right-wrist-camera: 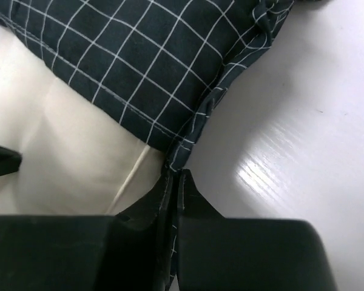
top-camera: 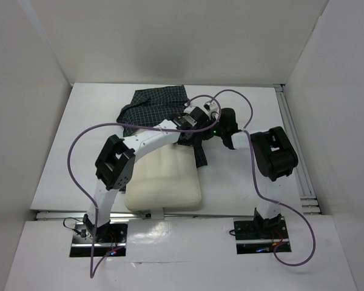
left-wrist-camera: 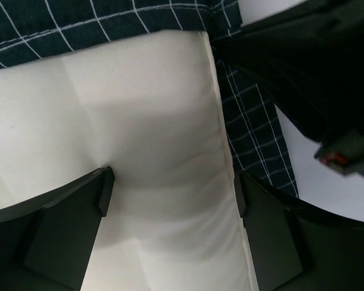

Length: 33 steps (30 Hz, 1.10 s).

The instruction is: Put the pillow into the pillowcase

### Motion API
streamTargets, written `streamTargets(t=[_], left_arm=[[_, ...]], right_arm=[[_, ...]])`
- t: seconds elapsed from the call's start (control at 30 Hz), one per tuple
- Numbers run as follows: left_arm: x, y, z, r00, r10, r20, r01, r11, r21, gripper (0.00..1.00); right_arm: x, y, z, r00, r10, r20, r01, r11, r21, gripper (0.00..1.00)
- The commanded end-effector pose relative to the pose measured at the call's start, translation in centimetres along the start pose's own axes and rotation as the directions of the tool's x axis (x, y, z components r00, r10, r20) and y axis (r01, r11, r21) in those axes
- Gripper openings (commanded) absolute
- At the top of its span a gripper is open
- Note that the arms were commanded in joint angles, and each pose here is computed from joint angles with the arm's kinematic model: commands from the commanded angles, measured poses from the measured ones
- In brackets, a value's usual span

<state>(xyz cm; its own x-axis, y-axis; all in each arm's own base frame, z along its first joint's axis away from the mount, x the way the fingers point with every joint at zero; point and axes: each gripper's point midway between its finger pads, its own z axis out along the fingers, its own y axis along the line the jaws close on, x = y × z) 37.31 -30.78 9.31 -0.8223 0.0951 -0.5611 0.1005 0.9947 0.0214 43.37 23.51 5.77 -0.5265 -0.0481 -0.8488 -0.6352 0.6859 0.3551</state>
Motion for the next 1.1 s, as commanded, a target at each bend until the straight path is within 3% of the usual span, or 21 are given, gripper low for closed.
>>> streamTargets(t=[0.0, 0.1, 0.23, 0.27, 0.33, 0.37, 0.53, 0.73, 0.83, 0.87, 0.93, 1.07], left_arm=[[0.4, 2.0, 1.2, 0.999, -0.046, -0.012, 0.044, 0.988, -0.147, 1.00], [-0.2, 2.0, 1.3, 0.996, -0.086, -0.010, 0.083, 0.986, -0.145, 1.00], [0.0, 2.6, 2.6, 0.996, -0.088, -0.012, 0.084, 0.982, -0.171, 0.72], [-0.1, 2.4, 2.8, 0.996, -0.088, -0.011, 0.085, 0.982, -0.171, 0.42], [-0.3, 2.6, 3.7, 0.996, -0.092, -0.009, 0.089, 0.978, -0.187, 0.10], [-0.5, 2.6, 3.9, 0.996, -0.092, -0.001, 0.090, 0.977, -0.194, 0.00], [-3.4, 2.7, 3.0, 0.991, -0.096, 0.098, 0.112, 0.979, -0.169, 0.00], [-12.4, 0.6, -1.2, 0.929, -0.180, 0.325, 0.198, 0.980, -0.022, 0.00], [-14.3, -0.5, -0.8, 0.919, -0.204, 0.338, 0.211, 0.977, 0.017, 0.00], [-14.5, -1.0, -0.5, 0.920, -0.208, 0.334, 0.209, 0.977, 0.033, 0.00], [-15.0, -2.4, 0.1, 0.914, -0.264, 0.307, 0.241, 0.964, 0.111, 0.00], [-15.2, -3.6, 0.8, 0.912, -0.302, 0.279, 0.261, 0.949, 0.176, 0.00]], right_arm=[[-1.8, 0.8, -0.2, 0.996, -0.024, 0.091, 0.026, 0.999, -0.021, 0.00], [-2.7, 1.3, -1.6, 0.991, -0.023, 0.135, 0.023, 1.000, 0.003, 0.00], [-1.8, 3.0, -4.1, 0.987, -0.025, 0.158, 0.022, 1.000, 0.015, 0.00], [-1.8, 3.0, -4.6, 0.986, -0.027, 0.164, 0.022, 0.999, 0.028, 0.00], [-1.7, 4.1, -5.5, 0.985, -0.023, 0.171, 0.021, 1.000, 0.016, 0.00], [-2.1, 4.5, -6.0, 0.983, -0.020, 0.184, 0.018, 1.000, 0.012, 0.00], [-2.1, 5.1, -6.3, 0.984, -0.032, 0.176, 0.028, 0.999, 0.026, 0.00], [-3.4, 9.7, -7.3, 0.973, -0.134, 0.189, 0.154, 0.983, -0.097, 0.00], [-3.4, 13.7, -8.6, 0.954, -0.217, 0.205, 0.267, 0.928, -0.261, 0.00], [-3.5, 16.0, -9.5, 0.943, -0.243, 0.228, 0.314, 0.878, -0.360, 0.00], [-2.1, 16.7, -9.7, 0.938, -0.277, 0.210, 0.342, 0.837, -0.426, 0.00], [0.2, 18.1, -8.2, 0.958, -0.262, 0.115, 0.278, 0.759, -0.589, 0.00]])
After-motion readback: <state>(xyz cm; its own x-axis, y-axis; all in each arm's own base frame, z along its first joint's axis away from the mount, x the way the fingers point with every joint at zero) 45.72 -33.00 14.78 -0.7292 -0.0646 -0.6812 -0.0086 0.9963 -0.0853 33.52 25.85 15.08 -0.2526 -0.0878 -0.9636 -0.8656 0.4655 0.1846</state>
